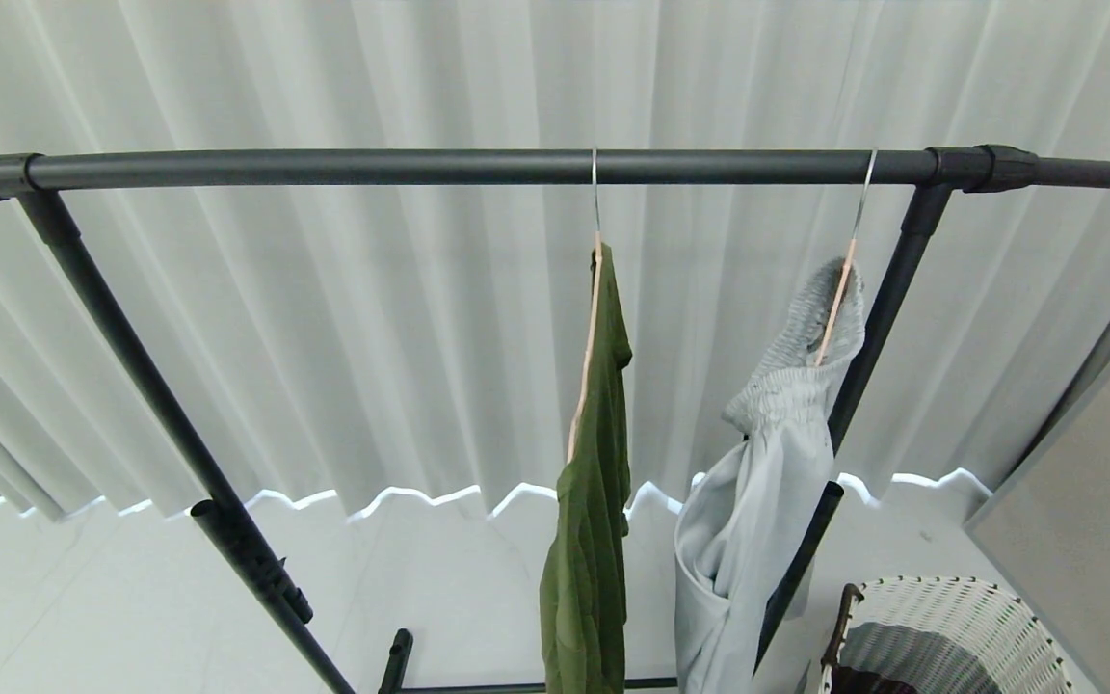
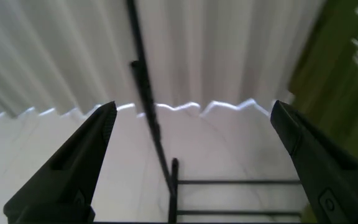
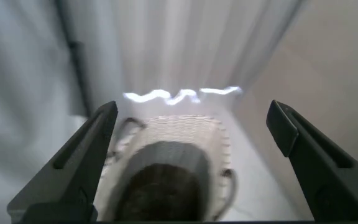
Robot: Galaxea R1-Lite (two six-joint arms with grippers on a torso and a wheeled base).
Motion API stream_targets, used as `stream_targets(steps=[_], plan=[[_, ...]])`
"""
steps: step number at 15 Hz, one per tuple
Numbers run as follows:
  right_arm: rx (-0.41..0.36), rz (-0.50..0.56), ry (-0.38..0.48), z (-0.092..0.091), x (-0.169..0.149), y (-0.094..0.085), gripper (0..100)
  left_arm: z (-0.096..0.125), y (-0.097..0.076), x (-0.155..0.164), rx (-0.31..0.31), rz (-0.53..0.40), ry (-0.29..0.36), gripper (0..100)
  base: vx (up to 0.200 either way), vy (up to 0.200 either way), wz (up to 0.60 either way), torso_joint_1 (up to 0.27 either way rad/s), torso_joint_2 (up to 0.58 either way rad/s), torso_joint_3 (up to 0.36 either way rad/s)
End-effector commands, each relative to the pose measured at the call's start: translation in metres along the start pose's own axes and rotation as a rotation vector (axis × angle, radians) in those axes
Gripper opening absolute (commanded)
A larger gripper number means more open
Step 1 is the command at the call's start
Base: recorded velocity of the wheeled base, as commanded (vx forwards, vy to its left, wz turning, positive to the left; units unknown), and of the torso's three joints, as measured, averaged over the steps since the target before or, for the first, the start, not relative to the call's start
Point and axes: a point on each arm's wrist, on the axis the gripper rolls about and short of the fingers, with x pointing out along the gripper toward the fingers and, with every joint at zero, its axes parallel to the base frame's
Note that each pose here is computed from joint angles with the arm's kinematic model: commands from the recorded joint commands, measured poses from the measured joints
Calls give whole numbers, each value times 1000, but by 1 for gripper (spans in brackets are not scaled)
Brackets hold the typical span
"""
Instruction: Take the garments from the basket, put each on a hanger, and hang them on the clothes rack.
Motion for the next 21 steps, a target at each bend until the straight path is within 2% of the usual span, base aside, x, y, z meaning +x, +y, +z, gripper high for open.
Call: stream_targets(steps=[1,2,4,5,7,10,21], plan=[[4,24,30,-3,0,1,100,-1,2,-1,3,-107,-24,100,0,0,0,0,0,0],[0,38,54,-4,0,1,100,-1,2,-2,-2,-117,-28,100,0,0,0,0,0,0],[8,101,0,-5,-3,0,100,-1,2,-2,-5,-108,-28,100,0,0,0,0,0,0],[29,96,-15,-5,-4,0,100,-1,2,-2,-6,-105,-32,100,0,0,0,0,0,0],[52,87,-29,-6,-6,0,100,-3,1,-7,-7,-64,-96,100,0,0,0,0,0,0],[55,87,-31,-6,-6,0,100,-3,1,-7,-30,-64,-93,100,0,0,0,0,0,0],[55,87,-31,-6,-6,0,100,-3,1,-7,-32,-62,-93,100,0,0,0,0,0,0]])
